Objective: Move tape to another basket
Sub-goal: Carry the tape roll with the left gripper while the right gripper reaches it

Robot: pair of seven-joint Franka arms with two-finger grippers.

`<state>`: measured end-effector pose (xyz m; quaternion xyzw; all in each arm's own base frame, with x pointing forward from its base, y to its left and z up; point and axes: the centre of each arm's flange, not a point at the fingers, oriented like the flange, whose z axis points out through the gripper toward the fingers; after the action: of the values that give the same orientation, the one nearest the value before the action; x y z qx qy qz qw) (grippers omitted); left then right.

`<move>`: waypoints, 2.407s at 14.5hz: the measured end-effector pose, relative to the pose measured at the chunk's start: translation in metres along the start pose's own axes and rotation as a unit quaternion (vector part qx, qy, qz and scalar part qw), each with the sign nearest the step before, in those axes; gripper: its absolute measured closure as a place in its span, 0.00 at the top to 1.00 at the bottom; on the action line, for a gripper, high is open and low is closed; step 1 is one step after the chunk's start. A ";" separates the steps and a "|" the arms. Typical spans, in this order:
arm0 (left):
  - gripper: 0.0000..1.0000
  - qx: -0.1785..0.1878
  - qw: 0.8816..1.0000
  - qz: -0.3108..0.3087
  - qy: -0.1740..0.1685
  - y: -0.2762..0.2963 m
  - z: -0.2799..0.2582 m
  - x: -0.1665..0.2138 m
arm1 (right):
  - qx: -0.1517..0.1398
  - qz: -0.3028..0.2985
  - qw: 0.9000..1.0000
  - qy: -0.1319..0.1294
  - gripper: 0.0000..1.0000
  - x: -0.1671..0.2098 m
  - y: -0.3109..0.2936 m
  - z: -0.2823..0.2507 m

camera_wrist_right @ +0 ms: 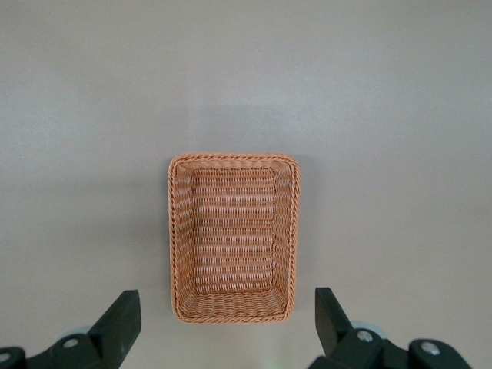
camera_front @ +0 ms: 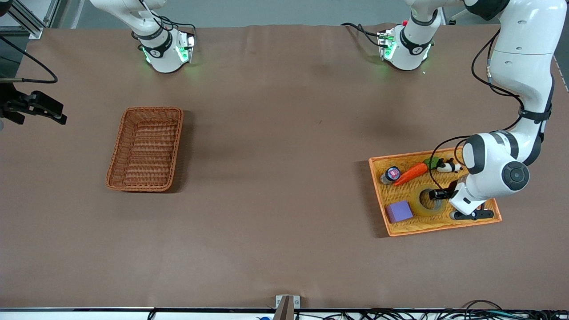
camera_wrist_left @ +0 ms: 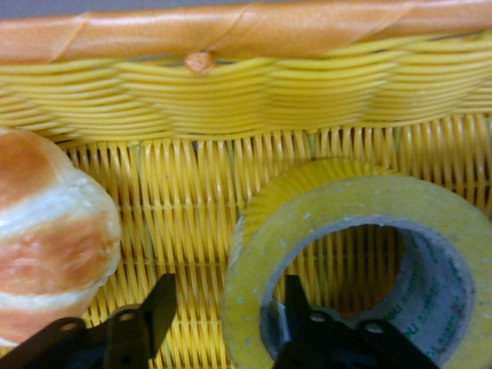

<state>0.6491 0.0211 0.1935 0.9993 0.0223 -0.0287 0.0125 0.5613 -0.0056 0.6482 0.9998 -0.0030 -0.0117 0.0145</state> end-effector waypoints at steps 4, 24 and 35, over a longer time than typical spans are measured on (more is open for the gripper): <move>0.21 0.000 1.000 0.001 0.015 0.003 -0.016 0.006 | 0.000 0.000 1.000 0.000 1.00 0.000 0.000 0.000; 0.21 -0.030 0.997 0.073 0.005 0.456 -0.097 -0.128 | 0.001 -0.011 1.000 0.003 1.00 0.012 -0.013 0.019; 0.21 -0.054 0.989 0.138 0.028 0.604 -0.002 -0.178 | -0.002 -0.084 0.996 -0.003 1.00 0.050 -0.126 0.188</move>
<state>0.4989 -0.5902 0.2206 0.9910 -0.1137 0.0020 0.0699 0.6080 0.1145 0.4556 0.9964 0.0815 -0.0161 0.0158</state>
